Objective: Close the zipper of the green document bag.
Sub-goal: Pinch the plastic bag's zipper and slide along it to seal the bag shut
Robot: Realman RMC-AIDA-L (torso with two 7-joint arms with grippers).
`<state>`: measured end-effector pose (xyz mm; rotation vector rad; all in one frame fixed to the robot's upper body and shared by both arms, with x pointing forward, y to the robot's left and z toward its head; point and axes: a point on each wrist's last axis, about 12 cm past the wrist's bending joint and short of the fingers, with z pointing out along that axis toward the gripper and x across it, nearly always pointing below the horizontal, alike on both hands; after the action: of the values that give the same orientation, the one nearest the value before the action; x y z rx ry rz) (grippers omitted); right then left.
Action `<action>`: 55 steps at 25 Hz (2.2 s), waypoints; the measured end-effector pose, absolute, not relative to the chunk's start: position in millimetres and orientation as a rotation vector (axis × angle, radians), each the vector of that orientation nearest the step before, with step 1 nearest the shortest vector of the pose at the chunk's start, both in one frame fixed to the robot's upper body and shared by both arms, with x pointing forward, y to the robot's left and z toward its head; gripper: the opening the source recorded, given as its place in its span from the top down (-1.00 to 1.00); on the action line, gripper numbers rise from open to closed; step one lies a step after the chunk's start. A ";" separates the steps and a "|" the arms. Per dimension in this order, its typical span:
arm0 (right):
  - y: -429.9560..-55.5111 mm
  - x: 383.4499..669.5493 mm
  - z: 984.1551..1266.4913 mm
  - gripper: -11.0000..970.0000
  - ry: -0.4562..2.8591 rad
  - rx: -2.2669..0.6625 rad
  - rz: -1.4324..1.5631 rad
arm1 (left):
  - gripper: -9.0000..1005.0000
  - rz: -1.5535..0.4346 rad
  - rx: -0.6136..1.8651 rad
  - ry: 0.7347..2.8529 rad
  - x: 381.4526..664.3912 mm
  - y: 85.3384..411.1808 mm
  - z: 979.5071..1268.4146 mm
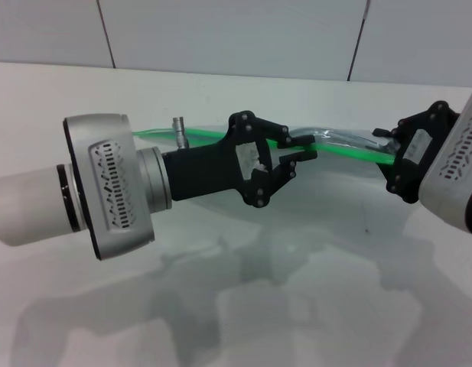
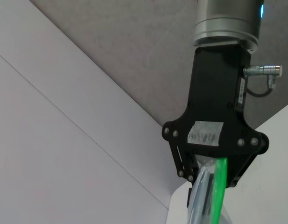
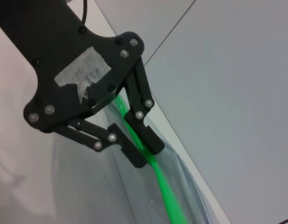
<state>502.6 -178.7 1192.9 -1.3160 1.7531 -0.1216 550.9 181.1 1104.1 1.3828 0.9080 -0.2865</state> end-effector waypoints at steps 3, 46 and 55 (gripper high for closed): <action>-178.0 501.7 1193.4 0.83 1.750 -1.317 -0.120 | 0.71 -0.287 1.384 0.905 551.4 180.5 1104.7; -222.6 507.0 1186.8 0.84 1.806 -1.141 -0.262 | 0.82 -0.090 1.176 1.122 542.8 251.3 1093.6; -237.0 512.5 1182.3 0.85 1.809 -1.078 -0.302 | 0.82 -0.080 1.156 1.144 537.7 258.8 1090.1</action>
<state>512.5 -237.0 1182.3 -1.0778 1.8092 -0.3021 537.7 258.8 1090.1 1.1561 1.1441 -0.0804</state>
